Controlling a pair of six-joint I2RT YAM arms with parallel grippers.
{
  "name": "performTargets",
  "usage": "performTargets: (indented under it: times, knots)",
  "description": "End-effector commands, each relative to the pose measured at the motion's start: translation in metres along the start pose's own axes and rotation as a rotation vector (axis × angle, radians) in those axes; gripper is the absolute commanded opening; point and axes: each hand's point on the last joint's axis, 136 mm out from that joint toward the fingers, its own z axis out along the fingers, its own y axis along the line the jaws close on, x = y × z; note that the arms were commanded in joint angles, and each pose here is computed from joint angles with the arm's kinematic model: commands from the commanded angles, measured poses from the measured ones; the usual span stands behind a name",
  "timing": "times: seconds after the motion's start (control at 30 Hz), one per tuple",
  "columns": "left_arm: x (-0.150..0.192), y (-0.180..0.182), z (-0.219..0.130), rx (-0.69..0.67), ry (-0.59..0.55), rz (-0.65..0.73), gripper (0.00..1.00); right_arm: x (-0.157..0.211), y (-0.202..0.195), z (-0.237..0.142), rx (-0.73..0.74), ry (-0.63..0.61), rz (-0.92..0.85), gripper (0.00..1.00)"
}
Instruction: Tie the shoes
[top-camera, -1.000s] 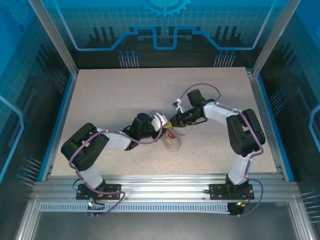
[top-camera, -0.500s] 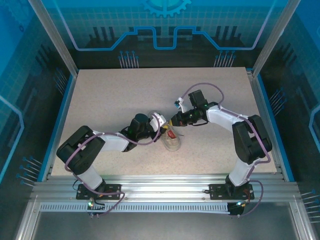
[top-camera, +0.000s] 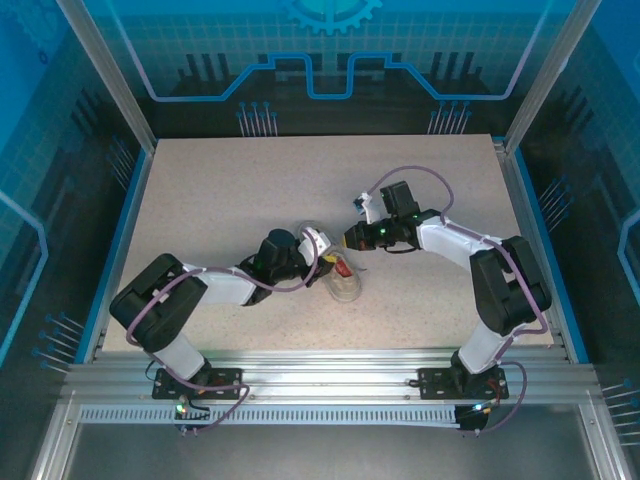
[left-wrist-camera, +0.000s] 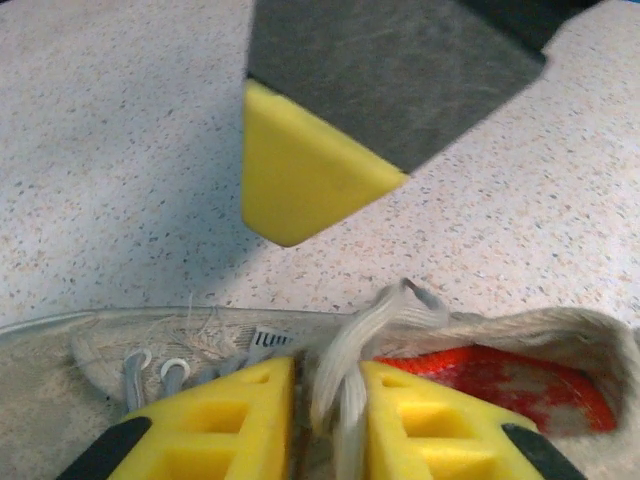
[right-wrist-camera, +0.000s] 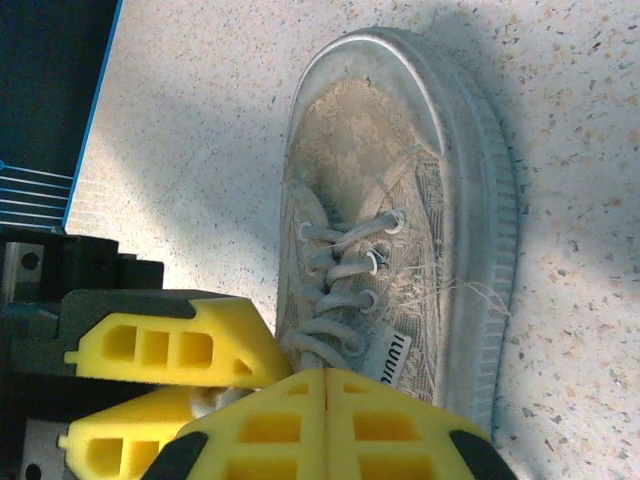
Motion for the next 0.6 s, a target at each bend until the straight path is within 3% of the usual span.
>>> performTargets:
  times: [0.0,0.07,0.17,0.4,0.57]
  knots:
    - [-0.014,-0.013,-0.010,0.055,-0.022,0.012,0.24,0.001,0.004,0.000,-0.025,-0.003,-0.005,0.00]
    - [-0.015,-0.013,-0.010,0.064,-0.008,0.015,0.16,0.003,0.007,0.001,-0.044,0.009,-0.011,0.00]
    - [-0.012,-0.013,-0.006,0.071,0.000,0.014,0.15,0.005,0.006,0.000,-0.039,0.016,-0.025,0.00]
    - [-0.009,-0.016,-0.002,0.094,-0.016,0.048,0.33,0.009,0.003,-0.008,-0.026,0.056,-0.049,0.00]
    - [-0.002,-0.023,-0.002,0.145,0.010,0.086,0.35,0.014,0.003,-0.013,-0.024,0.097,-0.074,0.04]
